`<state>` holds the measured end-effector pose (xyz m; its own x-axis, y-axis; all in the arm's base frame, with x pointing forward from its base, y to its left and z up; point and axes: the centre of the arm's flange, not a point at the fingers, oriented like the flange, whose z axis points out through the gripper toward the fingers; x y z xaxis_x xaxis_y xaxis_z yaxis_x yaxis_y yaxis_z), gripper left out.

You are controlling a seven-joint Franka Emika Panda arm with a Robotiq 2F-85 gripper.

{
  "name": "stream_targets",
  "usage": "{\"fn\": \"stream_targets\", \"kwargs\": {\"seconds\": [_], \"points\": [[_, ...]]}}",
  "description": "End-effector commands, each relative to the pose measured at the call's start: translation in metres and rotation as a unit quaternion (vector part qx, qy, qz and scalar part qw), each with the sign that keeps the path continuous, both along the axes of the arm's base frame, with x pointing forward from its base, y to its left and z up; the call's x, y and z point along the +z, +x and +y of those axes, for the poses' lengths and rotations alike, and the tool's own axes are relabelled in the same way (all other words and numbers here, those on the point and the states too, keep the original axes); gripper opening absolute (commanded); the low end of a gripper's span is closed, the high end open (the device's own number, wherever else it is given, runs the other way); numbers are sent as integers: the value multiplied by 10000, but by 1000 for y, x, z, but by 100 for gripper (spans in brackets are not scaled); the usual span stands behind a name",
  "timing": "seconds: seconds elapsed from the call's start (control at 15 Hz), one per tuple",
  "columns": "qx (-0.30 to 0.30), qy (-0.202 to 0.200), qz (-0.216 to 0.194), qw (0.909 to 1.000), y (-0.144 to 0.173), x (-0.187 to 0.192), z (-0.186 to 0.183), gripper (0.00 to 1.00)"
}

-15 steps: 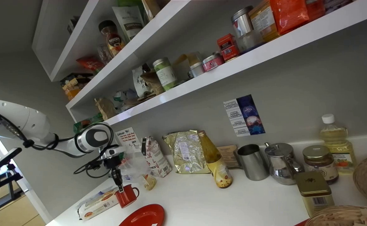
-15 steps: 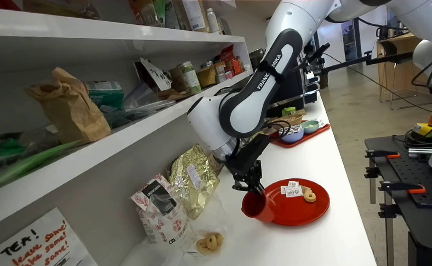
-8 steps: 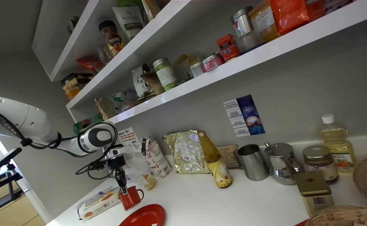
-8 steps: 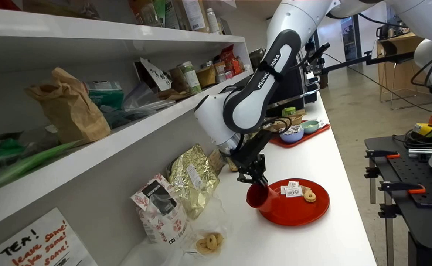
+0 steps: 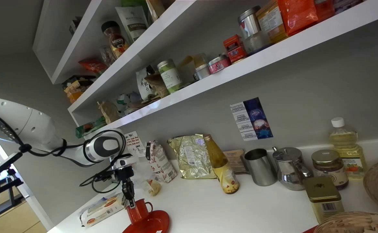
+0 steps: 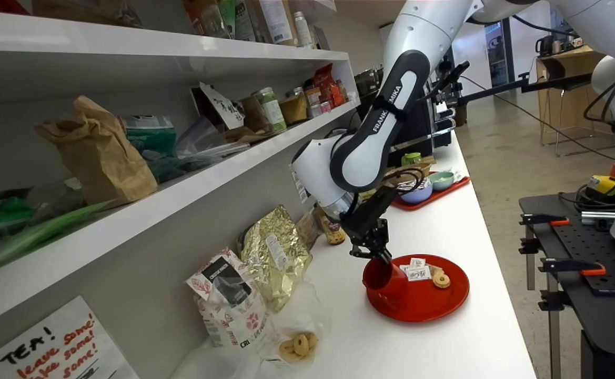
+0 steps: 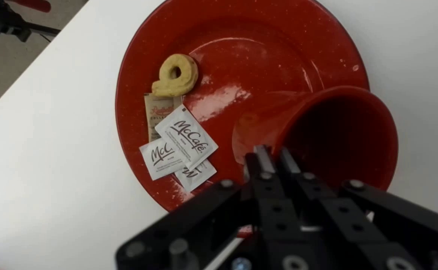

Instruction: Move the red cup to the plate

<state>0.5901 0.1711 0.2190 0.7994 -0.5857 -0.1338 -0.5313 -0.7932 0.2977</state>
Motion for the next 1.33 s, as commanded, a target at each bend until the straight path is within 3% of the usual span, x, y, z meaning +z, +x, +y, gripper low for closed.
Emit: {"fn": "stream_targets", "kwargs": {"seconds": [0.0,0.6,0.73,0.8,1.0,1.27], "points": [[-67,40,6,10000,-16,-6,-8,3],[-84,27,87,9999,-29,-18,-12,5],[-48,26,94,9999,-30,-18,-11,34],[-11,-27,157,9999,-22,-24,-9,15],[-10,-30,169,9999,-24,-24,-9,34],[-10,-30,169,9999,-24,-24,-9,34]]}}
